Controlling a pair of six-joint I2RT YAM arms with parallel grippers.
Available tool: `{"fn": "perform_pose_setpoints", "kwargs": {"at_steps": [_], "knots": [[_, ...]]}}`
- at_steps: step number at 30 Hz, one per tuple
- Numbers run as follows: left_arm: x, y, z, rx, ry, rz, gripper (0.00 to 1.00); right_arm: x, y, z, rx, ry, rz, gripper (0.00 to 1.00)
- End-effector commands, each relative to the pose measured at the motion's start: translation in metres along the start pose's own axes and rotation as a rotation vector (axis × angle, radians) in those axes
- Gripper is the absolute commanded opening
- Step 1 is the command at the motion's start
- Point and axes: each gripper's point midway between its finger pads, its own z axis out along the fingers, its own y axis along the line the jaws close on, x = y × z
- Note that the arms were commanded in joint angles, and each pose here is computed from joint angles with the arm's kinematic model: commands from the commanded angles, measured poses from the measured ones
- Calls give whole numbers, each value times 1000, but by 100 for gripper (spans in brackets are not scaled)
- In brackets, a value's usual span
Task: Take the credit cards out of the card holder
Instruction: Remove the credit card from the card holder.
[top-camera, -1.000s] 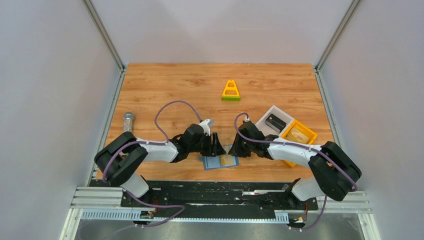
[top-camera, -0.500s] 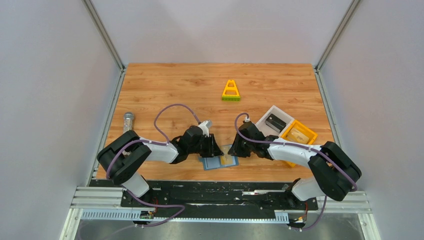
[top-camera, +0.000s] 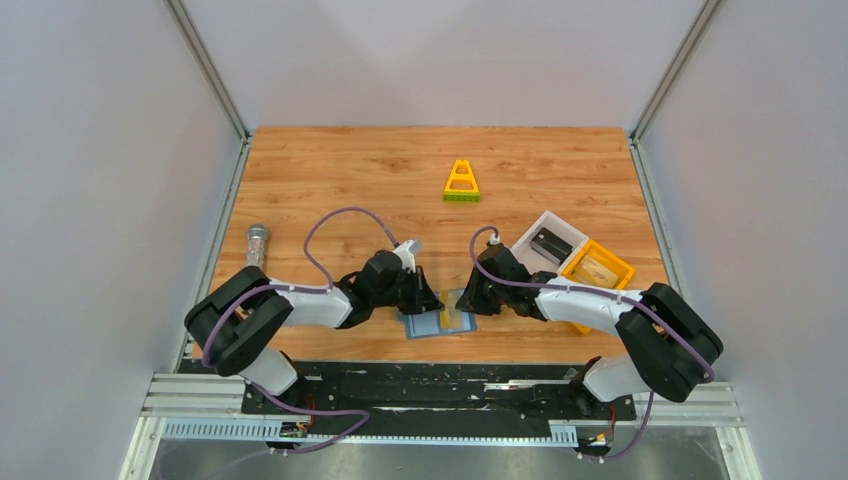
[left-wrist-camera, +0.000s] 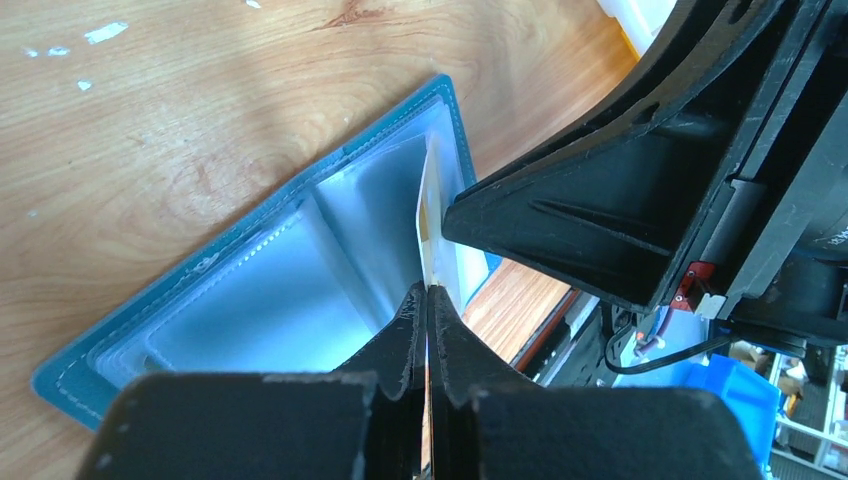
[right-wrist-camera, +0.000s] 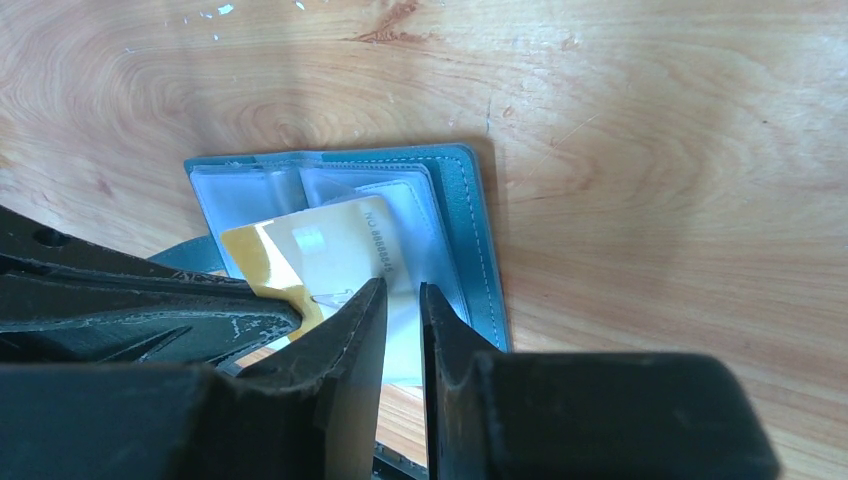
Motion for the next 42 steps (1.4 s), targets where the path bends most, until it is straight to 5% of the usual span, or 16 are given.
{"fn": "perform_pose_setpoints", "kwargs": {"at_steps": [1, 24, 36, 42], "knots": [[-8, 1, -10, -6, -37, -6, 0, 17, -36, 5, 123, 40, 6, 21], [-32, 15, -63, -121, -180, -4, 0, -4, -18, -7, 81, 3, -39, 23], [-47, -37, -90, 89, -264, -53, 0, -14, 78, -87, -490, -136, -217, 45], [-54, -62, -102, 208, -302, -80, 0, -13, 92, -106, -586, -151, -195, 57]]}}
